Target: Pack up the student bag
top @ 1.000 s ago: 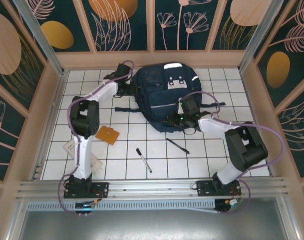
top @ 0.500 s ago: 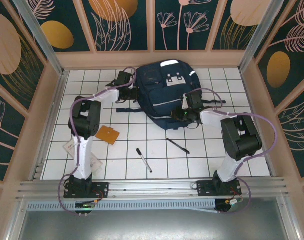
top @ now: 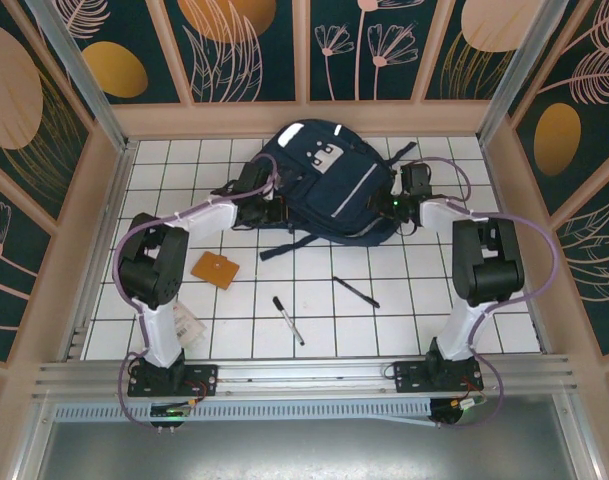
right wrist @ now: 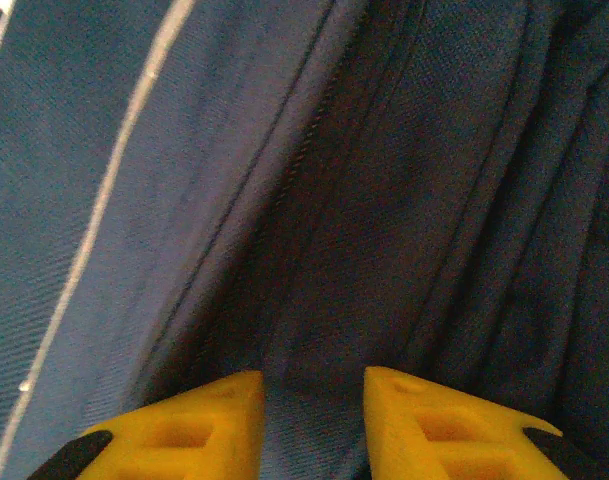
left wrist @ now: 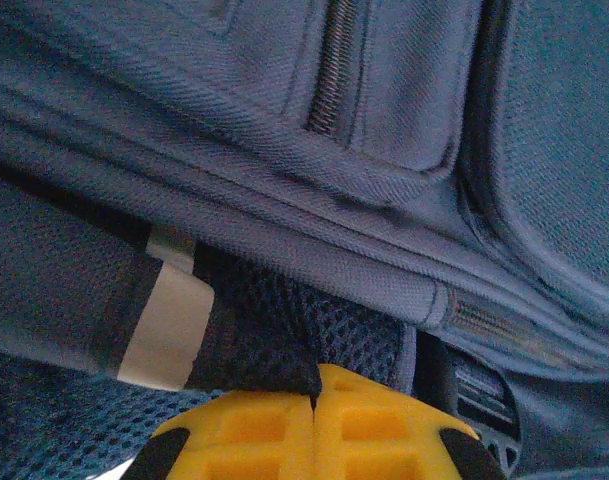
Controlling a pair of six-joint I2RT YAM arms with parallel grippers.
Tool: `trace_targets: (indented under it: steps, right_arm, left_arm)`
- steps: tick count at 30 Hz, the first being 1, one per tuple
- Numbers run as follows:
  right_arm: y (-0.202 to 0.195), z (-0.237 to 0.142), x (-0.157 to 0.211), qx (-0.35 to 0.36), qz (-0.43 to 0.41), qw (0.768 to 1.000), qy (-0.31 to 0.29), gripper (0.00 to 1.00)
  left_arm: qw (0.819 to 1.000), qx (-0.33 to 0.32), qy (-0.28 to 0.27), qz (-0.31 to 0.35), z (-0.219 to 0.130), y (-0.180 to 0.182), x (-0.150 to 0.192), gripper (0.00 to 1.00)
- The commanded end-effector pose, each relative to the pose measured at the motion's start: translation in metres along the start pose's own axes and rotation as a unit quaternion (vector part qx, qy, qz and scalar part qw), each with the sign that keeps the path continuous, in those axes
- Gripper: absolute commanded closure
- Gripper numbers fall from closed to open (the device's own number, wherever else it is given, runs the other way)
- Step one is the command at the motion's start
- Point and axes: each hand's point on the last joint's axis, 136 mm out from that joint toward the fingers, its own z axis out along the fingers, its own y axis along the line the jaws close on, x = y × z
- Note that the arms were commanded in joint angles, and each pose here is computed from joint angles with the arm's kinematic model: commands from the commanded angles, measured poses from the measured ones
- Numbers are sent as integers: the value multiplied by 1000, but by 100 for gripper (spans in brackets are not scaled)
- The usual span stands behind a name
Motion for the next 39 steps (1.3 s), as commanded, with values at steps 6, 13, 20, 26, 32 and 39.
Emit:
trace_targets:
  steps: [6,13,20,26,32,39]
  right_arm:
    - [83,-65,78,-73,-10,996,46,64]
    - [168,-62,134,-197,-65,978,29,63]
    - [188,-21,121,-142,-49,988,-39,57]
    - [159,3,117,-31,-51,993,-100,54]
    - [179,22,116,-32,-92,990,-106,54]
    - [178,37,98,-16,-93,989,-118,69]
  left_arm:
    - [984,105,6,-147,-29,-57,-1,100]
    - [974,144,34,-175,-43,-78,-1,100]
    - [966,165,56,-193,-50,-86,6,100]
    - [968,161,52,-186,-58,-87,5,100]
    - [965,164,63,-193,-56,-85,12,100]
    - [963,173,55,-197,-58,-89,8,100]
